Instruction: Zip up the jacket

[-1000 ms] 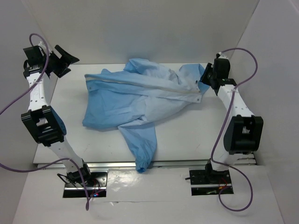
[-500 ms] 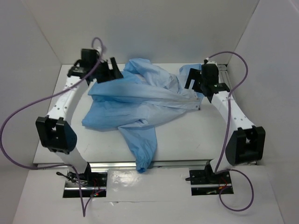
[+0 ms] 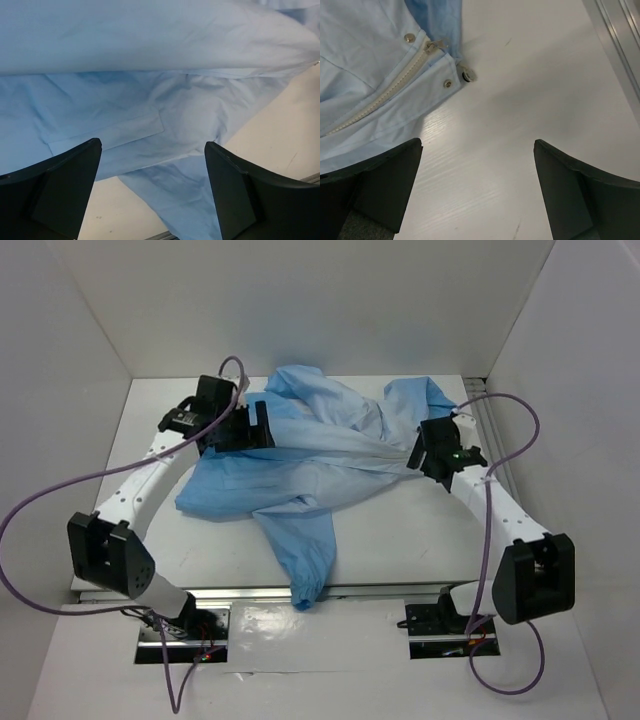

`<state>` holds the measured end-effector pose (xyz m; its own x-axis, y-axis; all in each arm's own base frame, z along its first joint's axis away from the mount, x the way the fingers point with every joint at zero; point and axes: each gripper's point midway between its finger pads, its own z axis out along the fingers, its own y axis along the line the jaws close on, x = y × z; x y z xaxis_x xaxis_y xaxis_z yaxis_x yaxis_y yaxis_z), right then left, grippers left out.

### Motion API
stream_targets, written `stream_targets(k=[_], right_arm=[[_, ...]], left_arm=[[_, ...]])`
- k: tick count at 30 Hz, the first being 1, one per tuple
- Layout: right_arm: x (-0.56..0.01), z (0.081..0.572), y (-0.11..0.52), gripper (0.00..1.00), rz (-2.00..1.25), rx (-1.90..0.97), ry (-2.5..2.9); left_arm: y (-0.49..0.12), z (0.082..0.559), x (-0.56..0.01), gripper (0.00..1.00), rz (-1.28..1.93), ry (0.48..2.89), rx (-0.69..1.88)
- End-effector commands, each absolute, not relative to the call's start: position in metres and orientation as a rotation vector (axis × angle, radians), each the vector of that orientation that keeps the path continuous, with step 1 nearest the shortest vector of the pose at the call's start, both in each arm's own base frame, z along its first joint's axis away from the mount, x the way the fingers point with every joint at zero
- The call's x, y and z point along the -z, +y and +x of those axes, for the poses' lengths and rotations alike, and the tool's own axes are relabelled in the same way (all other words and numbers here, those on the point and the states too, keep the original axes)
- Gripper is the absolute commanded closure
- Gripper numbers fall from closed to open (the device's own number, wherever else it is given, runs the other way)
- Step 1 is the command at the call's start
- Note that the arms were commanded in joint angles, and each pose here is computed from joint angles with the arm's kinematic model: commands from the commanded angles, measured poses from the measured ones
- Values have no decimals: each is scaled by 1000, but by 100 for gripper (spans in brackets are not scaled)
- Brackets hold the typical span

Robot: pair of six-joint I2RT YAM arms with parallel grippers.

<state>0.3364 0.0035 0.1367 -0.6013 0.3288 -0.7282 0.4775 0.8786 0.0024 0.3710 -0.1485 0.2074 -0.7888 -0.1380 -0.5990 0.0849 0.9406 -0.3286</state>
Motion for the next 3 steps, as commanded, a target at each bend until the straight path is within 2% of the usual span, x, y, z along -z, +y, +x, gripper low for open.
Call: stream_targets(k=[1, 3], right_arm=[[-162, 334, -3, 0, 601, 248, 2172], [-169, 336, 1, 0, 587, 203, 2136]], left_arm=[[-147, 377, -253, 2, 0, 2300, 450], [-148, 373, -261, 2, -2, 2281, 474]])
